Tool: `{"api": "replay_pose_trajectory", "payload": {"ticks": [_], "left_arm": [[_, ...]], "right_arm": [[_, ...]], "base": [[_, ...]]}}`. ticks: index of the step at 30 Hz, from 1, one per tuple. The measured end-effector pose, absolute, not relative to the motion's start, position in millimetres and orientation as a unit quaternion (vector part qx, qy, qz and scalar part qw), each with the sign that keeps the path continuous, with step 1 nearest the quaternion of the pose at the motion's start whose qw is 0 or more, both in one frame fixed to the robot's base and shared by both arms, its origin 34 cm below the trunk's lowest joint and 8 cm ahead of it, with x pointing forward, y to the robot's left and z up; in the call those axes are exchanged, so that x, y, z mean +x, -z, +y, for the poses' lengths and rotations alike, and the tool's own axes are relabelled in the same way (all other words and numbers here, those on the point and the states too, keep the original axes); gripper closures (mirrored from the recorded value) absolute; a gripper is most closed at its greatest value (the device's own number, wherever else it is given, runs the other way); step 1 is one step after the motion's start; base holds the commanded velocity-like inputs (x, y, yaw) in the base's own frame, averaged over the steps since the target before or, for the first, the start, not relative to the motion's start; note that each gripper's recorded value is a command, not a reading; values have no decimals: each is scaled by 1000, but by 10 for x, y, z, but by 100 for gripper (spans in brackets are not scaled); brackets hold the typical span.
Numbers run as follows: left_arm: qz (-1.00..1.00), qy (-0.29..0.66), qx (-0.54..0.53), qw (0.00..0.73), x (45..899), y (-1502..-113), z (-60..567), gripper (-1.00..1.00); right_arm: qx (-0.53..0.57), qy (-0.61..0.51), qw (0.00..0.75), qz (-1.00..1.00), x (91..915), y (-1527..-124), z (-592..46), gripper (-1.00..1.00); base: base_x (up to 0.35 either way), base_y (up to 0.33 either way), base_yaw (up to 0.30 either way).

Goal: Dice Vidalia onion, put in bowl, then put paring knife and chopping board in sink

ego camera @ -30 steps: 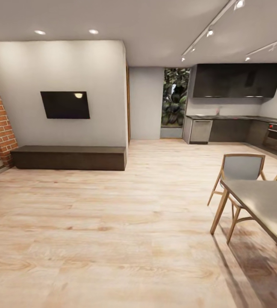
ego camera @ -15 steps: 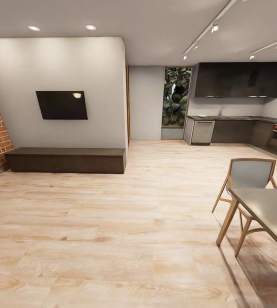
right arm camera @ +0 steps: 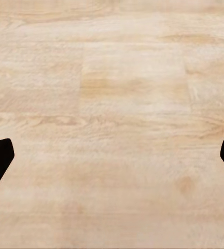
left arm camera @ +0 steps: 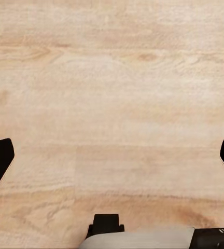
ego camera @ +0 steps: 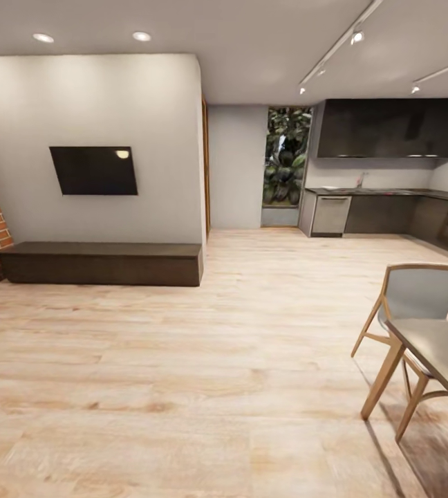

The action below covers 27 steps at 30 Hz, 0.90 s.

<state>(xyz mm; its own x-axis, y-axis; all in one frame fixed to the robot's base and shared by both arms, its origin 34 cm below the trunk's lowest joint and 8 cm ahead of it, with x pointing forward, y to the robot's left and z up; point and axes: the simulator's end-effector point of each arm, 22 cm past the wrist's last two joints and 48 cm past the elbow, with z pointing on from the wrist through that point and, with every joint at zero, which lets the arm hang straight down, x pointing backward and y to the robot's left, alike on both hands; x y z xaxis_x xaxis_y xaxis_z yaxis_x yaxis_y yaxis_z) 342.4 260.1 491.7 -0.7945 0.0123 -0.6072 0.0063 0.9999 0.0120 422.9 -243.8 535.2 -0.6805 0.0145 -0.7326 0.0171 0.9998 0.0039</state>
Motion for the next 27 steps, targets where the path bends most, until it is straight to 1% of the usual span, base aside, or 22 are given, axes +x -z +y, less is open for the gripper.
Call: {"api": "replay_pose_trajectory", "payload": {"ticks": [27], "left_arm": [[947, -5, 5, 320, 3422, -4916, 2601, -100]], "right_arm": [[8, 2, 400, 917, 4230, -5352, -2437, -100]], "base": [[344, 0, 0]]}}
